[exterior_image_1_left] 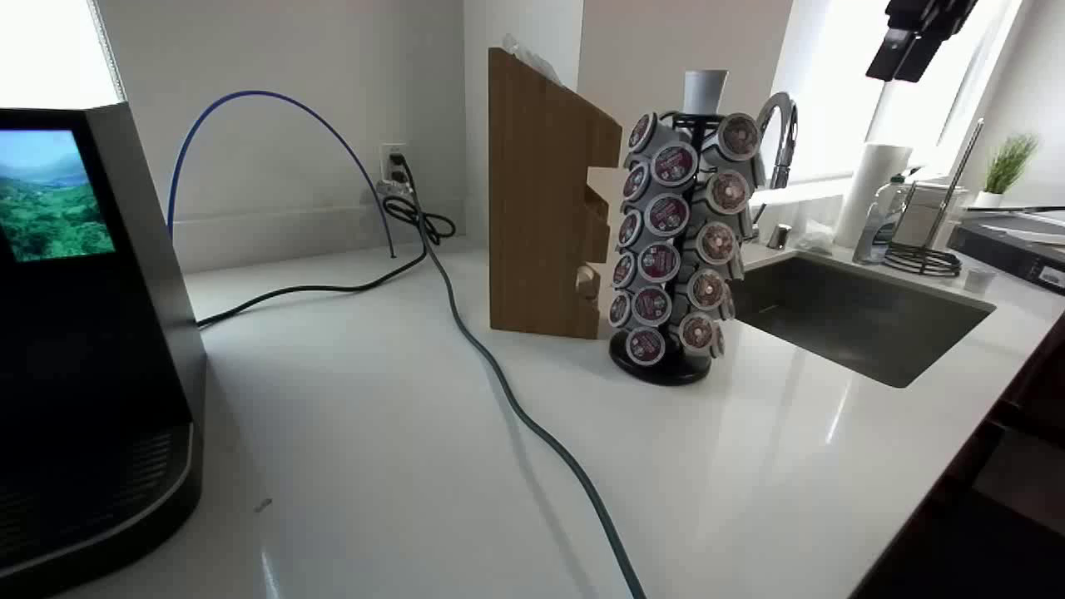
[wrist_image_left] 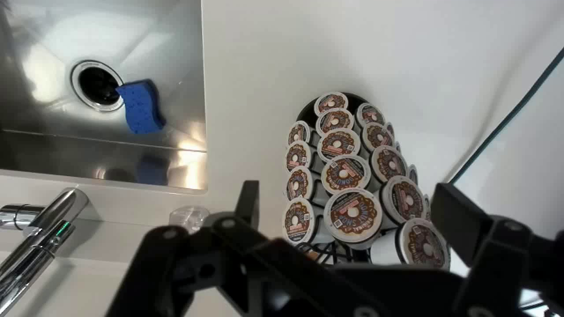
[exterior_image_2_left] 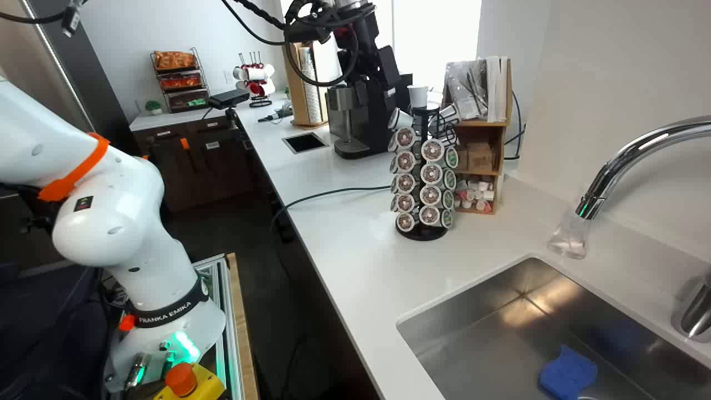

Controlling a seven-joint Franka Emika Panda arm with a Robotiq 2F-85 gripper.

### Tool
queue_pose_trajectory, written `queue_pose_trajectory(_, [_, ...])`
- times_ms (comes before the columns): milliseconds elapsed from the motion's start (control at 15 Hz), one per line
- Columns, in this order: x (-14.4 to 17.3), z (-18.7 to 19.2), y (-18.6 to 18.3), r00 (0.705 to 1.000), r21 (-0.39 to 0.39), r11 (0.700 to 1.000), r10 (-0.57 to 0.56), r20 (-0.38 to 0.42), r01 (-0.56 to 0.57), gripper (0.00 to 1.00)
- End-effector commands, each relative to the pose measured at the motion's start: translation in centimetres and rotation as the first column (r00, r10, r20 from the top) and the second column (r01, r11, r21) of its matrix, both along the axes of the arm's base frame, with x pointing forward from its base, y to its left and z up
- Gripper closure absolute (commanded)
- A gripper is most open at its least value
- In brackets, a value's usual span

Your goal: Remove the container from the top of the rack and put inside a slot in the rack

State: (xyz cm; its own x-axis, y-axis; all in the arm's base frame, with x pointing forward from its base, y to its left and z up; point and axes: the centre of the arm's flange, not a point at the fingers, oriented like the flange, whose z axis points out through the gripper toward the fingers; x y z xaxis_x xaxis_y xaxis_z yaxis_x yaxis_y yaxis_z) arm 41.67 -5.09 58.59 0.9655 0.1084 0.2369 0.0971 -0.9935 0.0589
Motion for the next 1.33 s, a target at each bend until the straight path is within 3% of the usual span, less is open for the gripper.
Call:
queue_pose_trajectory(0, [0.0,0.0,0.0,1.000,0.000,1.000,0.000,0.000,0.000,0.00])
queue_pose_trajectory(400, [0.8,0.4,1.1,1.000,-0.017,1.000,-0.018,0.013,0.018,0.00])
queue_pose_trajectory(1267, [7.8,1.3,6.9,0.988,-0.005,0.994,-0.105,0.114,0.107,0.00])
